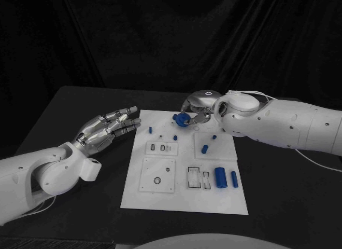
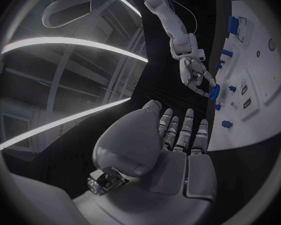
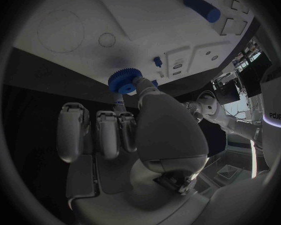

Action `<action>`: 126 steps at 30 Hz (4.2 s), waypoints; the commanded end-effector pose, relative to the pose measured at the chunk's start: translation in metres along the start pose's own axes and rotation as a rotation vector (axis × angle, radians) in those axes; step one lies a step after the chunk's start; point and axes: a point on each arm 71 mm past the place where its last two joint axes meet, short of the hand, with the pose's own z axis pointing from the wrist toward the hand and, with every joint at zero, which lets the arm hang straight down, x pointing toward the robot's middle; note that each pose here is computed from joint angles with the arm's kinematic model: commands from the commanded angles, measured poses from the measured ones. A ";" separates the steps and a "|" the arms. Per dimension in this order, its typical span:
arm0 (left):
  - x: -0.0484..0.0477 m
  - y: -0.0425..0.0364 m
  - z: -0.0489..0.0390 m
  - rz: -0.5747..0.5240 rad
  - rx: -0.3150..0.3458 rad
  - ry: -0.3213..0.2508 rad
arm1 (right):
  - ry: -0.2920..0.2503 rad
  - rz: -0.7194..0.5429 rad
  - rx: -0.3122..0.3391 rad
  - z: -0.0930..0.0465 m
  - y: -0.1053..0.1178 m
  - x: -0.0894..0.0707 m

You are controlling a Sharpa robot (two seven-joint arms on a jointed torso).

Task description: Assemble the parts on the task board

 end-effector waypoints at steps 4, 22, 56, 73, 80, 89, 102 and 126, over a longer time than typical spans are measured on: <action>0.0027 0.0000 0.0015 -0.009 0.008 0.013 | 0.021 -0.011 -0.012 0.010 0.007 0.000; 0.0044 0.0012 0.0040 -0.013 0.004 0.022 | 0.047 -0.020 -0.034 0.031 0.022 0.006; 0.0034 0.0020 0.0051 -0.016 -0.001 0.028 | 0.068 -0.015 -0.040 0.032 0.024 0.014; 0.0031 0.0023 0.0051 -0.016 -0.004 0.029 | 0.098 -0.015 -0.028 0.026 0.015 0.017; 0.0035 0.0026 0.0057 -0.018 -0.004 0.032 | 0.126 -0.015 -0.030 0.027 0.016 0.020; 0.0036 0.0026 0.0057 -0.018 -0.005 0.032 | 0.160 -0.014 -0.026 0.027 0.015 0.025; 0.0028 0.0023 0.0044 -0.018 -0.006 0.030 | 0.123 -0.010 -0.017 0.021 0.006 0.024; -0.0009 0.0016 0.0011 -0.012 -0.010 0.017 | -0.119 -0.006 0.104 -0.066 -0.063 -0.029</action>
